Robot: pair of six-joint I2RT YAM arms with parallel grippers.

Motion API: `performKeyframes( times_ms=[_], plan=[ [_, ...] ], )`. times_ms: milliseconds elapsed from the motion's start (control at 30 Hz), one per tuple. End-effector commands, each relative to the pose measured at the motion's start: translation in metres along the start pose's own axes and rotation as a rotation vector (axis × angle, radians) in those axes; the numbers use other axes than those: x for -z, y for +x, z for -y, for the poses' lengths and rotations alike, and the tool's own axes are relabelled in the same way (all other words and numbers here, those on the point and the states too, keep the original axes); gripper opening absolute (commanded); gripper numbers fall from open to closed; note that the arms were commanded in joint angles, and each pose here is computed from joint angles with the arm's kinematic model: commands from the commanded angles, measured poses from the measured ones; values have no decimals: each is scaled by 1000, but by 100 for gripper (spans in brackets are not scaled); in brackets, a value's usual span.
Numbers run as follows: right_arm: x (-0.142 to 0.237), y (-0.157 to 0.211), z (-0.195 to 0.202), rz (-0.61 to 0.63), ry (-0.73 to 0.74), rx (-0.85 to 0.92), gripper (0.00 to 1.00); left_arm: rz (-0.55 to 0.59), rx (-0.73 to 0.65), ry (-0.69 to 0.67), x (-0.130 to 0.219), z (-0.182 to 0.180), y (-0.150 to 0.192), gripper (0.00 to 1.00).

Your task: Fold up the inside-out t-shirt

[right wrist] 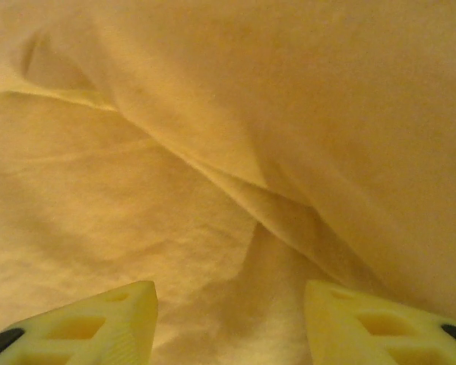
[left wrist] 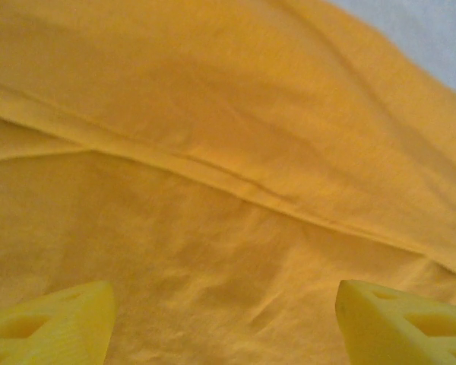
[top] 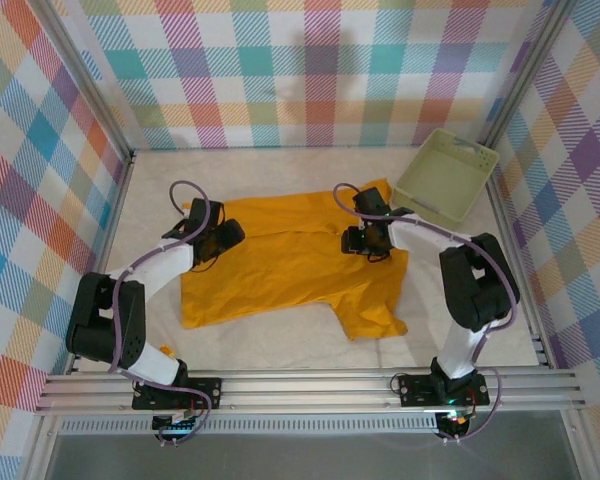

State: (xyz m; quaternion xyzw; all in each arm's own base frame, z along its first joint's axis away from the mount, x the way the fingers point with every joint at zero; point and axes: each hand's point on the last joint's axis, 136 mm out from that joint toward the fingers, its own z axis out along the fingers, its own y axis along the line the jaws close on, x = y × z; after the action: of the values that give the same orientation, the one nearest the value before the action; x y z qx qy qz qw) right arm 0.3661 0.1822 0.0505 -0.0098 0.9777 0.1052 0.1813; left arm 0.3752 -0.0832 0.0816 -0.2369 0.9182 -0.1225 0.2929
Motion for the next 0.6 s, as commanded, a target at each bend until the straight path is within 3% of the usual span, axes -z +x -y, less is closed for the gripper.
performKeyframes(
  times_ms=[0,467,567],
  plan=[
    [1,-16,0,31,21,7,52,14,-24,49,1,9,5,77],
    [-18,-59,35,90,230,18,30,1,-30,25,-4,-3,22,78],
    [-18,-71,41,108,262,36,30,3,-34,22,-2,-5,22,78]
  ],
)
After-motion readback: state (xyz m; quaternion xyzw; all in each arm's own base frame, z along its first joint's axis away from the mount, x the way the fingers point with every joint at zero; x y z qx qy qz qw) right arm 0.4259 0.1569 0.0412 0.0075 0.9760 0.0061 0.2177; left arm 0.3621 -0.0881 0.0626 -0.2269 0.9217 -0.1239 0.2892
